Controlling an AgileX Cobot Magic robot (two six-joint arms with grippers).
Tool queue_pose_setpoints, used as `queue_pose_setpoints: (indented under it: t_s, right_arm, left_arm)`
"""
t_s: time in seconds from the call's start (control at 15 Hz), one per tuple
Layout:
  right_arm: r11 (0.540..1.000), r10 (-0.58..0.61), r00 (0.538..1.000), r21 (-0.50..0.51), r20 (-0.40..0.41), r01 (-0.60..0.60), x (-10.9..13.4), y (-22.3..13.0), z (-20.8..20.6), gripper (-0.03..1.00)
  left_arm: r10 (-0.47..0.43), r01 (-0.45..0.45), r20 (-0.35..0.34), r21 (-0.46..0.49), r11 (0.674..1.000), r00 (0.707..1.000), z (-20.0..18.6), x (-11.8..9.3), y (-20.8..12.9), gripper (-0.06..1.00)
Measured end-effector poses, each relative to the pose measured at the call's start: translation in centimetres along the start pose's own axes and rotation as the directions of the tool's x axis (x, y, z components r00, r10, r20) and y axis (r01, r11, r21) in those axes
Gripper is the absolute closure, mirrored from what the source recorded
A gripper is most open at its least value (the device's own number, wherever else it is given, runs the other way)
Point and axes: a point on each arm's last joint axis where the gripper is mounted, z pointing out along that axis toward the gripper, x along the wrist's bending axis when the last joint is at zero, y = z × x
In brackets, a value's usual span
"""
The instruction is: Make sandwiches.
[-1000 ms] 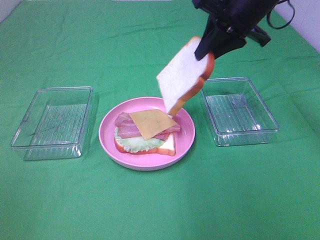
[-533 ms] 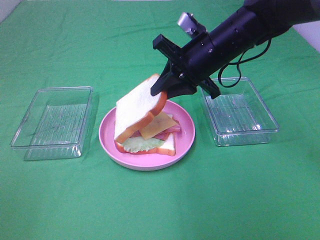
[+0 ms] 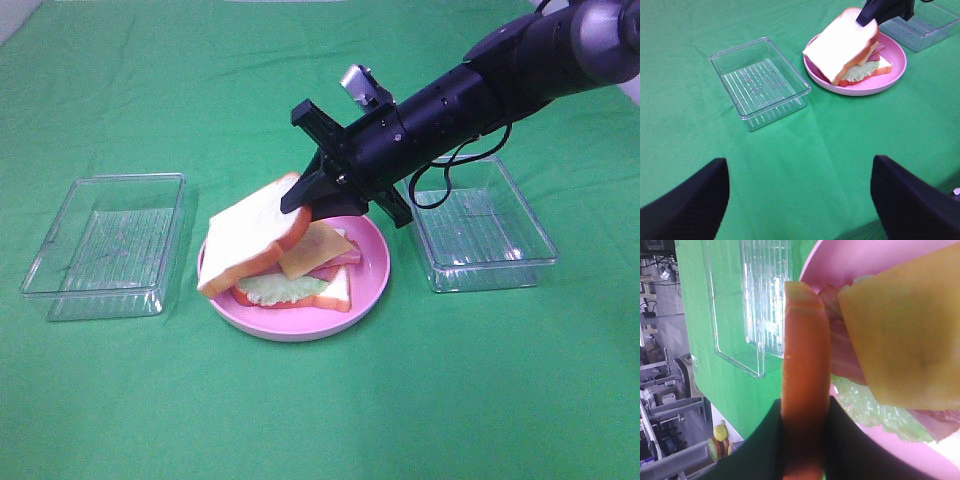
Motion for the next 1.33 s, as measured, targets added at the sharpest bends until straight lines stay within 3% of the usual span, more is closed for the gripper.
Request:
queue_pose_setpoints:
  t_s: [0.13, 0.47, 0.6, 0.67, 0.87, 1.07, 1.13, 1.33]
  right_arm:
    - [0.999, -0.033, 0.998, 0.021, 0.05, 0.032, -0.5, -0.2, 0.0, 0.75]
    - [0.998, -0.05, 0.994, 0.042, 0.1, 0.046, -0.9, -0.3, -0.1, 0.38]
    - [0.994, -0.095, 0.984, 0.06, 0.148, 0.087, -1.2, -0.5, -0.4, 0.28]
    - [0.987, -0.155, 0.959, 0.073, 0.239, 0.141, -0.8, -0.8, -1.8, 0.24]
    - [0.976, -0.218, 0.893, 0.069, 0.394, 0.208, 0.1, -1.3, -4.6, 0.22]
    - [0.954, -0.284, 0.786, 0.076, 0.549, 0.291, 1.5, -2.3, -8.4, 0.22]
    - [0.94, -0.309, 0.713, 0.088, 0.629, 0.33, 3.2, -3.8, -11.7, 0.22]
    - [0.924, -0.325, 0.645, 0.088, 0.692, 0.372, 5.7, -6.9, -16.3, 0.22]
  left_arm:
    - [0.0, 0.0, 0.0, 0.0, 1.0, 1.0, 0.0, 0.0, 0.0, 0.2]
    - [0.0, 0.0, 0.0, 0.0, 1.0, 1.0, 0.0, 0.0, 0.0, 0.2]
    - [0.0, 0.0, 0.0, 0.0, 1.0, 1.0, 0.0, 0.0, 0.0, 0.2]
    - [0.0, 0.0, 0.0, 0.0, 1.0, 1.0, 0.0, 0.0, 0.0, 0.2]
    - [0.0, 0.0, 0.0, 0.0, 1.0, 1.0, 0.0, 0.0, 0.0, 0.2]
    - [0.0, 0.0, 0.0, 0.0, 1.0, 1.0, 0.0, 0.0, 0.0, 0.2]
    - [0.0, 0.0, 0.0, 0.0, 1.0, 1.0, 0.0, 0.0, 0.0, 0.2]
    - [0.0, 0.0, 0.0, 0.0, 1.0, 1.0, 0.0, 0.0, 0.0, 0.2]
